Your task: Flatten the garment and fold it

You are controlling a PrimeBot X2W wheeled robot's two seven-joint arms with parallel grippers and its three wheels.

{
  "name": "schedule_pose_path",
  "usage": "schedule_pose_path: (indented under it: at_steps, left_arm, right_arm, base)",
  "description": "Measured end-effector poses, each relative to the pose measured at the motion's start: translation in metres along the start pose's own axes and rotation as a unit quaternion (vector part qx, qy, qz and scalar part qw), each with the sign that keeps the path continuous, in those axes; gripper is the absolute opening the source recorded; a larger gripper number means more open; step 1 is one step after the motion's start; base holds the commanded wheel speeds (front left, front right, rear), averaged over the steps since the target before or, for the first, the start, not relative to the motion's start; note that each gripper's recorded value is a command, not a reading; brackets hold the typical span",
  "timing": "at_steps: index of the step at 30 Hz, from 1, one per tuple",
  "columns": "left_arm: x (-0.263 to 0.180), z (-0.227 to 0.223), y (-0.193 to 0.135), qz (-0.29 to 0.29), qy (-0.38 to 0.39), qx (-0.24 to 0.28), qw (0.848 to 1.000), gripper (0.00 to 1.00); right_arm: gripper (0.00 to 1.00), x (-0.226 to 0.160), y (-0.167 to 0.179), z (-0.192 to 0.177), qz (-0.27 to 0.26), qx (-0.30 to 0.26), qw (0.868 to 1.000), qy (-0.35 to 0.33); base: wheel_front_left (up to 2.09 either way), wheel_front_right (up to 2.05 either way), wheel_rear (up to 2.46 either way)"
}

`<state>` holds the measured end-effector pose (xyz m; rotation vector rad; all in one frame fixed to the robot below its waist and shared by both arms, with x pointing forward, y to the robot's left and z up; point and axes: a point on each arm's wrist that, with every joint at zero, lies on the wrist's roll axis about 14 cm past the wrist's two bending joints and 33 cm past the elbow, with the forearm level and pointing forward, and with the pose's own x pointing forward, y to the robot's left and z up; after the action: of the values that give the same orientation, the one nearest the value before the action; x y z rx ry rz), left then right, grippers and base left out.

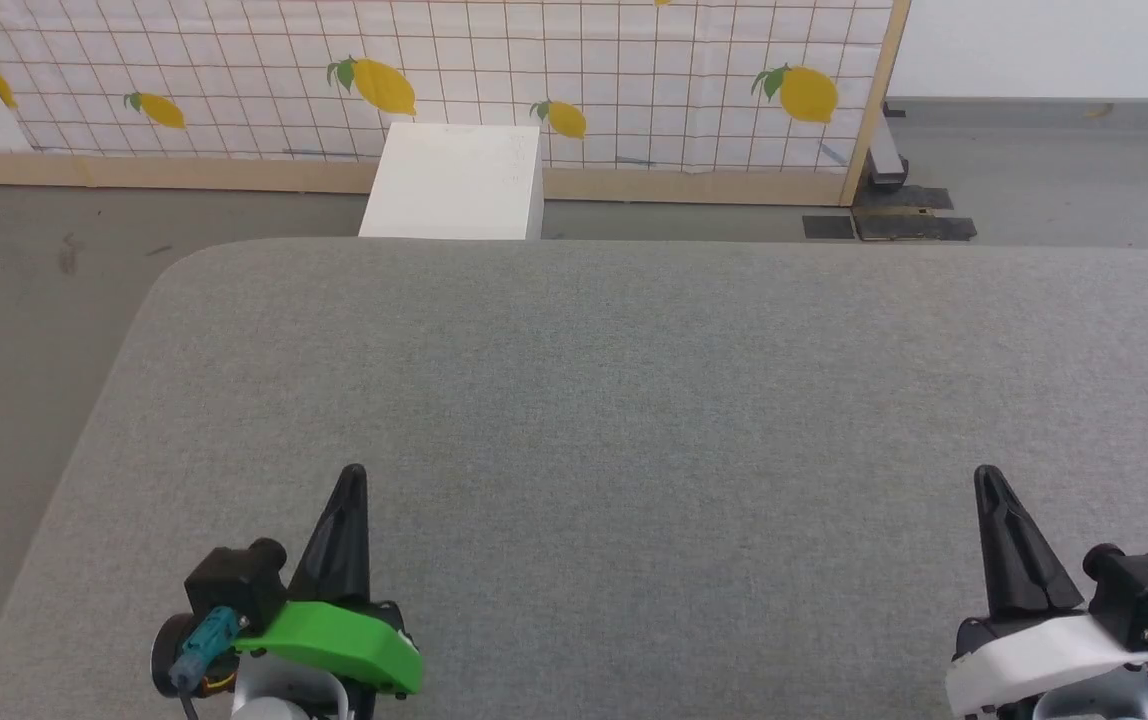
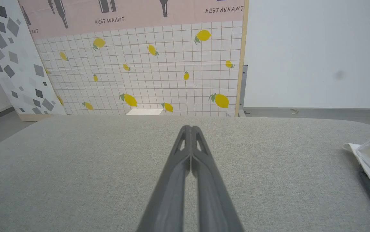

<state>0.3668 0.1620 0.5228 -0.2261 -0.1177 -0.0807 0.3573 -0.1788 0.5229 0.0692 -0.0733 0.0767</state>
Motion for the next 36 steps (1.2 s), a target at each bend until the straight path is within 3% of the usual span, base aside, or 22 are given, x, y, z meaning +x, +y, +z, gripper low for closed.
schedule_pose_path:
  at_steps: [36]
  left_arm:
    - [0.0051,0.0049,0.0021,0.005,0.014,0.039,0.999,0.00]
  right_arm:
    - [0.00,0.0024,0.0049,-0.0036,0.008,-0.015,1.000,0.019]
  base:
    - [0.00,0.00,0.00]
